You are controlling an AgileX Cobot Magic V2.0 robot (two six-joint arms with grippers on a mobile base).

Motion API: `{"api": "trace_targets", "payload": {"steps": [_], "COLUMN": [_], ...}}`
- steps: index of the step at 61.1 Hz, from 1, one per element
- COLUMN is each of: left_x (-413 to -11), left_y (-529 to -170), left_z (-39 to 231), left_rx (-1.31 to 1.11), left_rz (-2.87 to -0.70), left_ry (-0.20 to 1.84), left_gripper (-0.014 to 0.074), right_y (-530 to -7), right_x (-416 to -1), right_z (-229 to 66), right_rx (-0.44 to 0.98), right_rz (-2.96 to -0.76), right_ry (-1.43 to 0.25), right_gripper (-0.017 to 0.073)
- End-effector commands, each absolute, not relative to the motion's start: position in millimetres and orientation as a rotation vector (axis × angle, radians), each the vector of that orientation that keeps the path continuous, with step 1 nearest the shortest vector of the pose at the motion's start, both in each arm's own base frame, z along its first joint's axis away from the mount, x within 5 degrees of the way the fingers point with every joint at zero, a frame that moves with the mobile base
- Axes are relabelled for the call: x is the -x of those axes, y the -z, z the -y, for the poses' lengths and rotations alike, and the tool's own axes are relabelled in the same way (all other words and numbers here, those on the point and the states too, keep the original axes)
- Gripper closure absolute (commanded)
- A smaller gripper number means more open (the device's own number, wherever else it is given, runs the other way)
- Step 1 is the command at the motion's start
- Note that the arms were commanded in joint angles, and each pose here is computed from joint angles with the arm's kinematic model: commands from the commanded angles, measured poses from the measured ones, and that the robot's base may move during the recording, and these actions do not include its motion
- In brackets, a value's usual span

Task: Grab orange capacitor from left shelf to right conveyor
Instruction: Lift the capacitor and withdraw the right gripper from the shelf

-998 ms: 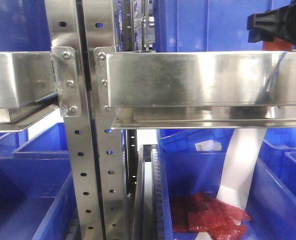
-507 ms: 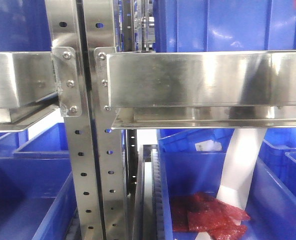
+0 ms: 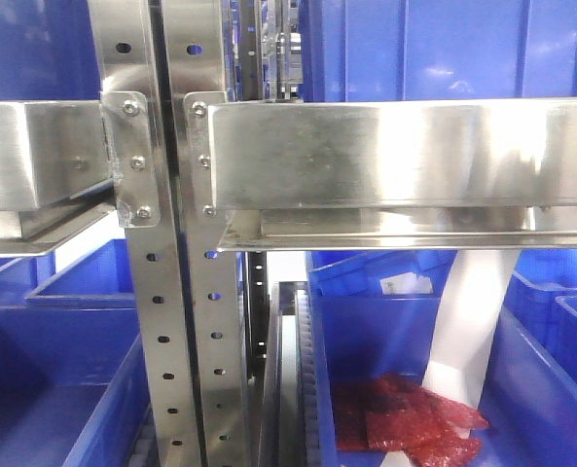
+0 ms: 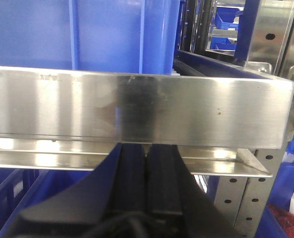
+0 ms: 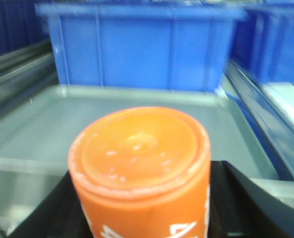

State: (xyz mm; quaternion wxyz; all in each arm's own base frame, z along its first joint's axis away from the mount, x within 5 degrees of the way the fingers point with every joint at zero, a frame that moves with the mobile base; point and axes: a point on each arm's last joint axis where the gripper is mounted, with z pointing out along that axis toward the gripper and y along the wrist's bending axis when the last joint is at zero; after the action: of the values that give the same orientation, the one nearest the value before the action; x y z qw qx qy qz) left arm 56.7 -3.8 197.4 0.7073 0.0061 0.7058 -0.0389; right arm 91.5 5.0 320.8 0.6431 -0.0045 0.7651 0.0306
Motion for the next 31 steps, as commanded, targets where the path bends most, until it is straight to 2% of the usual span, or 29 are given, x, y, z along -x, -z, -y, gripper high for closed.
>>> {"api": "trace_targets", "payload": {"steps": [1,15,31], "left_x": [-55,-55,-55], "left_y": [-208,-208,-208], "left_z": [3,3,3], "left_rx": [-0.005,-0.005,-0.005], "left_rz": [-1.462,-1.462,-1.462], "left_ry": [0.087,0.087,0.087], "left_gripper": [0.0720,0.0720,0.0720], "right_y": [-333,-331,-330], "right_x": [-69,-22,-12], "right_z": [-2,4,5], "right_rx": [0.002,-0.023,-0.026], "right_rz": [-1.671,-1.611,-1.582], "right_ry": [-0.062,-0.060,-0.062], "right_gripper": [0.0491,0.0491,0.0491]}}
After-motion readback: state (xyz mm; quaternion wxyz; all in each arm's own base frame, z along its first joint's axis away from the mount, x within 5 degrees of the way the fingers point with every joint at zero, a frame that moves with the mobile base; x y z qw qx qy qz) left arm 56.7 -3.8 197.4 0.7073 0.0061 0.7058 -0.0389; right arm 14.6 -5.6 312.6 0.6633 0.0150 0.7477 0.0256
